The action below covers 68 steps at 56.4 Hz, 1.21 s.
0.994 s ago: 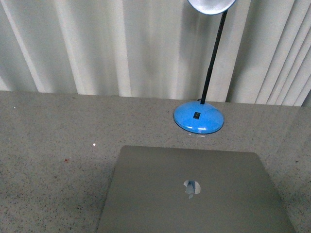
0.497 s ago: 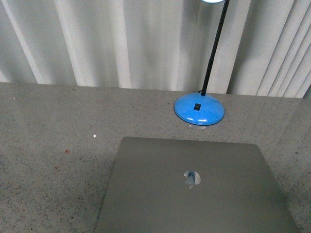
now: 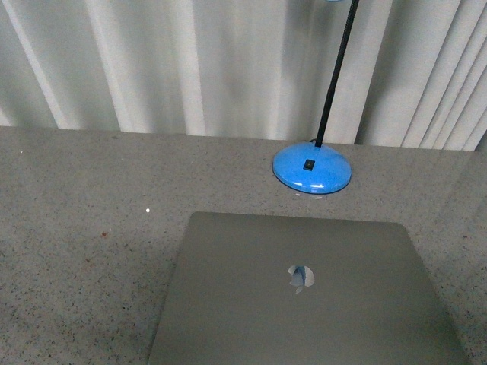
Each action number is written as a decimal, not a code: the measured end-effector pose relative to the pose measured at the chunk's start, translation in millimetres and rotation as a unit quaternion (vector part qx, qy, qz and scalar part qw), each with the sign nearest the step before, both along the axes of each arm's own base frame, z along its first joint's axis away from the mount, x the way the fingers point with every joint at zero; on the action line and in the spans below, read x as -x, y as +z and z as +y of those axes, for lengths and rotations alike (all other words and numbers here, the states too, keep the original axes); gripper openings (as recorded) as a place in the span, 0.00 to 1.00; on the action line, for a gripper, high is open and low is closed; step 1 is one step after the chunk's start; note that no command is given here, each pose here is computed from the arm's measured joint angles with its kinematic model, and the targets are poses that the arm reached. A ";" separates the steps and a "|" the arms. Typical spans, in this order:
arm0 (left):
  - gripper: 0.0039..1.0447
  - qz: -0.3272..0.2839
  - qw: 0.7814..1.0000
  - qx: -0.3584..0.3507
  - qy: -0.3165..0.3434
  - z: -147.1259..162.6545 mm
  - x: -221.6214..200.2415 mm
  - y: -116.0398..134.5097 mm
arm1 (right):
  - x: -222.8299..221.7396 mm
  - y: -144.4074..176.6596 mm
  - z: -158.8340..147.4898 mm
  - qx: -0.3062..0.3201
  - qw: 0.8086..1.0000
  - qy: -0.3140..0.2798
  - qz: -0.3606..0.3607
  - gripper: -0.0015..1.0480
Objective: Close laptop
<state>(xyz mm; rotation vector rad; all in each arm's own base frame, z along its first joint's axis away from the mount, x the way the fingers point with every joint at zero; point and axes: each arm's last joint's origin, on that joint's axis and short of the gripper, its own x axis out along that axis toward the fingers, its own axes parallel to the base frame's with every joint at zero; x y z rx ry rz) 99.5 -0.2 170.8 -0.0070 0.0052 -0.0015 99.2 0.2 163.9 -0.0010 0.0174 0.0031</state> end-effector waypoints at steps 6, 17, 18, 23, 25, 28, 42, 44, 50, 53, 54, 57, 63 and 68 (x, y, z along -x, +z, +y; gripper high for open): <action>0.03 -0.017 1.000 0.000 -0.001 0.0 3.4 2.4 | 1.6 1.6 0.0 0.000 1.000 0.000 -0.010 0.03; 0.04 -0.015 1.000 0.000 0.000 0.0 3.4 2.0 | 1.6 1.4 0.0 0.000 1.000 0.000 -0.010 0.03; 0.07 -0.016 1.000 0.000 0.000 0.0 3.5 2.1 | 1.6 1.4 0.0 0.000 1.000 0.000 -0.010 0.03; 0.29 -0.016 1.000 0.000 0.000 0.0 3.5 2.1 | 1.6 1.4 0.0 0.001 1.000 0.000 -0.010 0.24; 0.39 -0.016 1.000 0.000 0.000 0.0 3.5 2.1 | 1.6 1.4 0.0 0.001 1.000 0.000 -0.010 0.32; 0.48 -0.016 1.000 0.000 0.000 0.0 3.5 2.1 | 1.6 1.4 0.0 0.001 1.000 0.000 -0.010 0.42; 0.90 -0.016 1.000 0.000 0.000 0.0 3.5 2.1 | 1.6 1.4 0.0 0.001 1.000 0.000 -0.010 0.83; 0.95 -0.016 1.000 -0.001 0.000 0.0 3.5 2.1 | 1.6 1.4 0.0 0.001 1.000 0.000 -0.010 0.91; 0.94 -0.016 1.000 -0.001 0.000 0.0 3.5 2.1 | 1.6 1.4 0.0 0.001 1.000 0.000 -0.010 0.93; 0.94 -0.016 1.000 -0.001 0.000 0.0 3.5 2.1 | 1.6 1.4 0.0 0.001 1.000 0.000 -0.010 0.93; 0.94 -0.016 1.000 -0.001 0.000 0.0 3.5 2.1 | 1.6 1.4 0.0 0.001 1.000 0.000 -0.010 0.93; 0.94 -0.016 1.000 -0.001 0.000 0.0 3.5 2.1 | 1.6 1.4 0.0 0.001 1.000 0.000 -0.010 0.93; 0.94 -0.016 1.000 -0.001 0.000 0.0 3.5 2.1 | 1.6 1.4 0.0 0.001 1.000 0.000 -0.010 0.93; 0.94 -0.016 1.000 -0.001 0.000 0.0 3.5 2.1 | 1.6 1.4 0.0 0.001 1.000 0.000 -0.010 0.93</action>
